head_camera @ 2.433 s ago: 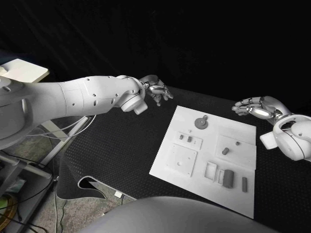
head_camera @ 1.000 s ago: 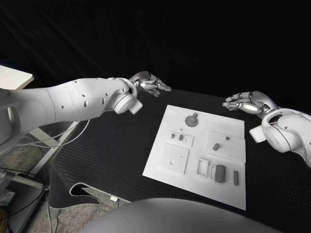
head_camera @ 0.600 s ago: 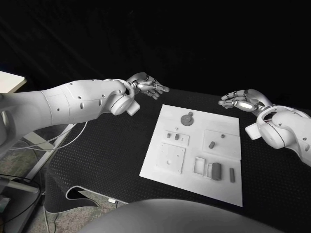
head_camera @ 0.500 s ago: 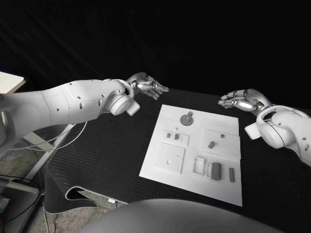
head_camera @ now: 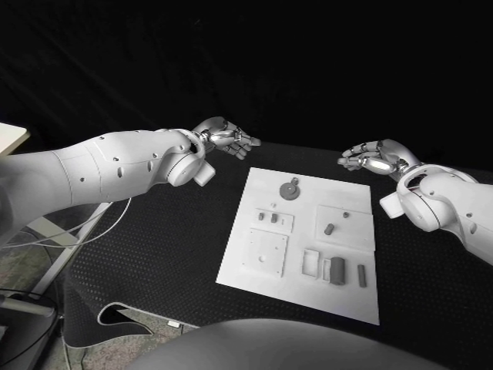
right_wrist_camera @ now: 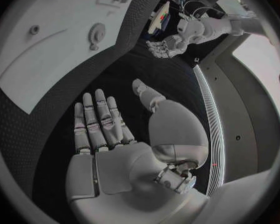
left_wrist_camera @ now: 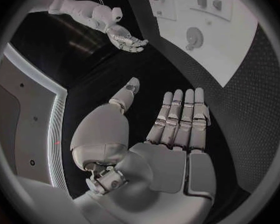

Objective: Assemble the parts on the task board

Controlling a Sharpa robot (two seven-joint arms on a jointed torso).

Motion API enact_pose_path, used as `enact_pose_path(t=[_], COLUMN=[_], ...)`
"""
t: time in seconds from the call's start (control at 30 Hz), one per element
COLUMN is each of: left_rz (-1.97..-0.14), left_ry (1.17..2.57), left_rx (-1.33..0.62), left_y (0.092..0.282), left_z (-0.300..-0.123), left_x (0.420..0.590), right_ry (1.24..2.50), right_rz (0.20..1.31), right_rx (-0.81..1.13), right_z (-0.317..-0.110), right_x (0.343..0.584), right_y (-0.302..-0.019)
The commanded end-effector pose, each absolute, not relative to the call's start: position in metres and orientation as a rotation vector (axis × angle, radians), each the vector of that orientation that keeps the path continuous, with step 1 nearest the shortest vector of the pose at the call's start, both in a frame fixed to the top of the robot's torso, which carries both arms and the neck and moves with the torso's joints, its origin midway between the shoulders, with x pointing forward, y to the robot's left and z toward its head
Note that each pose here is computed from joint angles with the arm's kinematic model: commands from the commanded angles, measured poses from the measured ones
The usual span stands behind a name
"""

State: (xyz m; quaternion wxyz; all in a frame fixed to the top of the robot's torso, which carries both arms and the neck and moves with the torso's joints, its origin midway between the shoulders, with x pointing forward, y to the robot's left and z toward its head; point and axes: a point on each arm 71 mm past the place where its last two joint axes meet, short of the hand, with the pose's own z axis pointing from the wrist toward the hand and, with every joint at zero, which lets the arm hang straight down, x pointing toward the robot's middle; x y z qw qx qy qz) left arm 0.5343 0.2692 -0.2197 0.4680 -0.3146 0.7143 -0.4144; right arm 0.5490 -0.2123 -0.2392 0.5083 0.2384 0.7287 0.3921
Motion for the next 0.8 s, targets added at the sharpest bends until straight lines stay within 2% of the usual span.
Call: enact_pose_path(t=[0.03, 0.3, 0.8], left_rz=[-1.067, -1.095, -1.113], left_ry=[1.727, 1.716, 1.711], left_rx=[-0.772, -0.779, -0.789], left_y=[0.266, 0.262, 0.26], left_z=[-0.217, -0.217, -0.217], left_x=[0.535, 0.538, 0.54], right_ry=[1.717, 1.648, 1.628], right_rz=[0.957, 0.955, 0.956], right_rx=[0.575, 0.601, 0.641], right_z=[-0.237, -0.234, -0.234], right_x=[0.55, 0.551, 0.553], right_y=[-0.214, -0.217, -0.225])
